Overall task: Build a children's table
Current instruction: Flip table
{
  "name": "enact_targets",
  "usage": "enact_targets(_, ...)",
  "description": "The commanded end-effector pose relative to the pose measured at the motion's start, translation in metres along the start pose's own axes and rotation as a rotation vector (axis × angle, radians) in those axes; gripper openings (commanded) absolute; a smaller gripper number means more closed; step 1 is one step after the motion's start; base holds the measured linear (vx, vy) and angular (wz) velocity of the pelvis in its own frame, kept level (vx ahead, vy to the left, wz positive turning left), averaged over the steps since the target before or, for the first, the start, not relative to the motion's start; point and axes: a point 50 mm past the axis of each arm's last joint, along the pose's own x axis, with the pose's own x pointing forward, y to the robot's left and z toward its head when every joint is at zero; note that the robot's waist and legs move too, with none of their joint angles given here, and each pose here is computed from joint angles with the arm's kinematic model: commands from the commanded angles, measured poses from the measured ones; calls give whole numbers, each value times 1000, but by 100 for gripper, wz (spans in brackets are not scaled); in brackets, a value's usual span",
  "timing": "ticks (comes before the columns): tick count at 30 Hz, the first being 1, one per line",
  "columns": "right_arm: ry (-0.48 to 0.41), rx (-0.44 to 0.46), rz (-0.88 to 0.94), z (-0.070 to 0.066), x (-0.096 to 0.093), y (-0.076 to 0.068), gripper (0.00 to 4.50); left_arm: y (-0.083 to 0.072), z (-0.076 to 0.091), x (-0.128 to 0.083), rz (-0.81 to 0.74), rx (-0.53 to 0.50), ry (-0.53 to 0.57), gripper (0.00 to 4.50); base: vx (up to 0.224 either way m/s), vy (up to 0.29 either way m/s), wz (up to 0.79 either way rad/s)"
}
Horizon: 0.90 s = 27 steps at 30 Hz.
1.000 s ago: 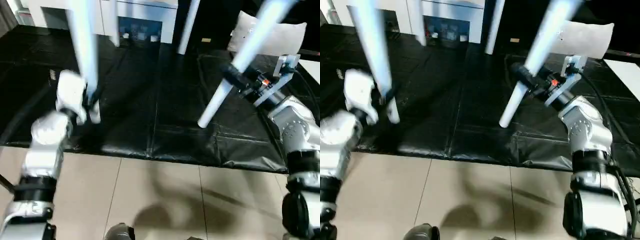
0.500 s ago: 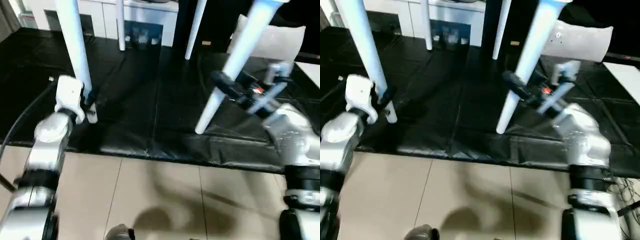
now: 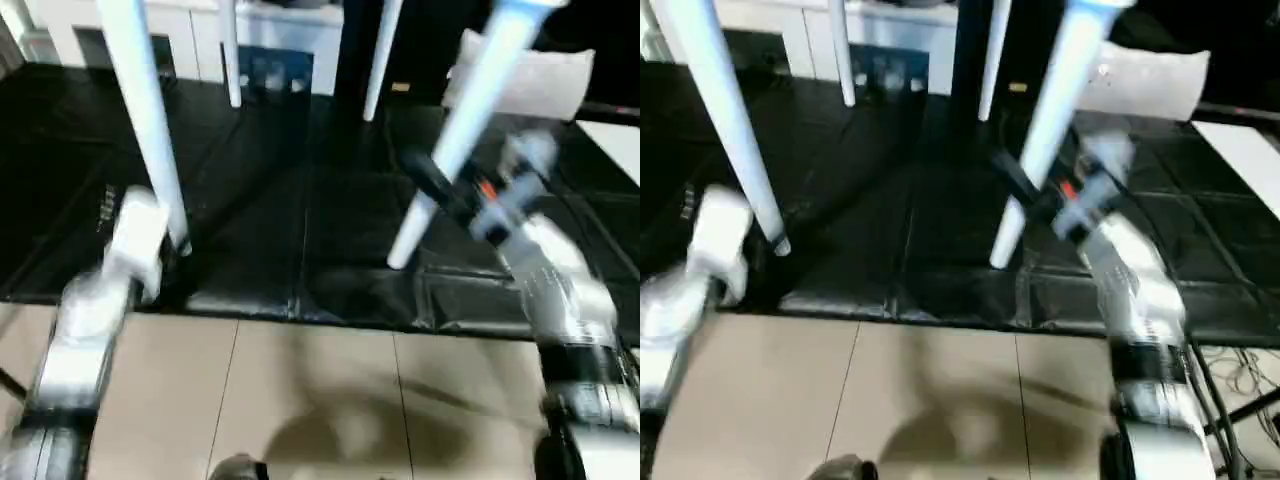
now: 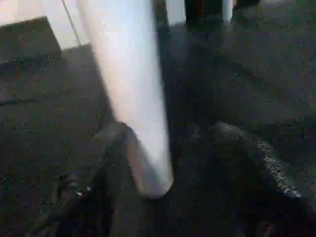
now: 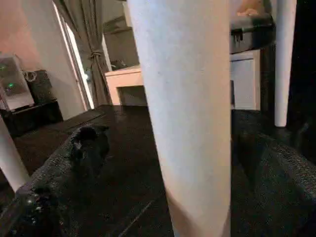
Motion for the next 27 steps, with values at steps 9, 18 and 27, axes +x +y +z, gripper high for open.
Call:
enact_targets(9, -36, -58, -48, 15, -46, 27, 450, -54, 49, -25, -122, -308, -160, 394, 0, 0, 0)
enact_targets(18, 98, -45, 22, -7, -55, 66, 450, -59, 46, -29, -126, -360, -77, 394, 0, 0, 0)
enact_targets(27, 176, -15, -46, -25, -58, 66, 450, -69, 41, -36, -159, -306, 14, 394, 0, 0, 0)
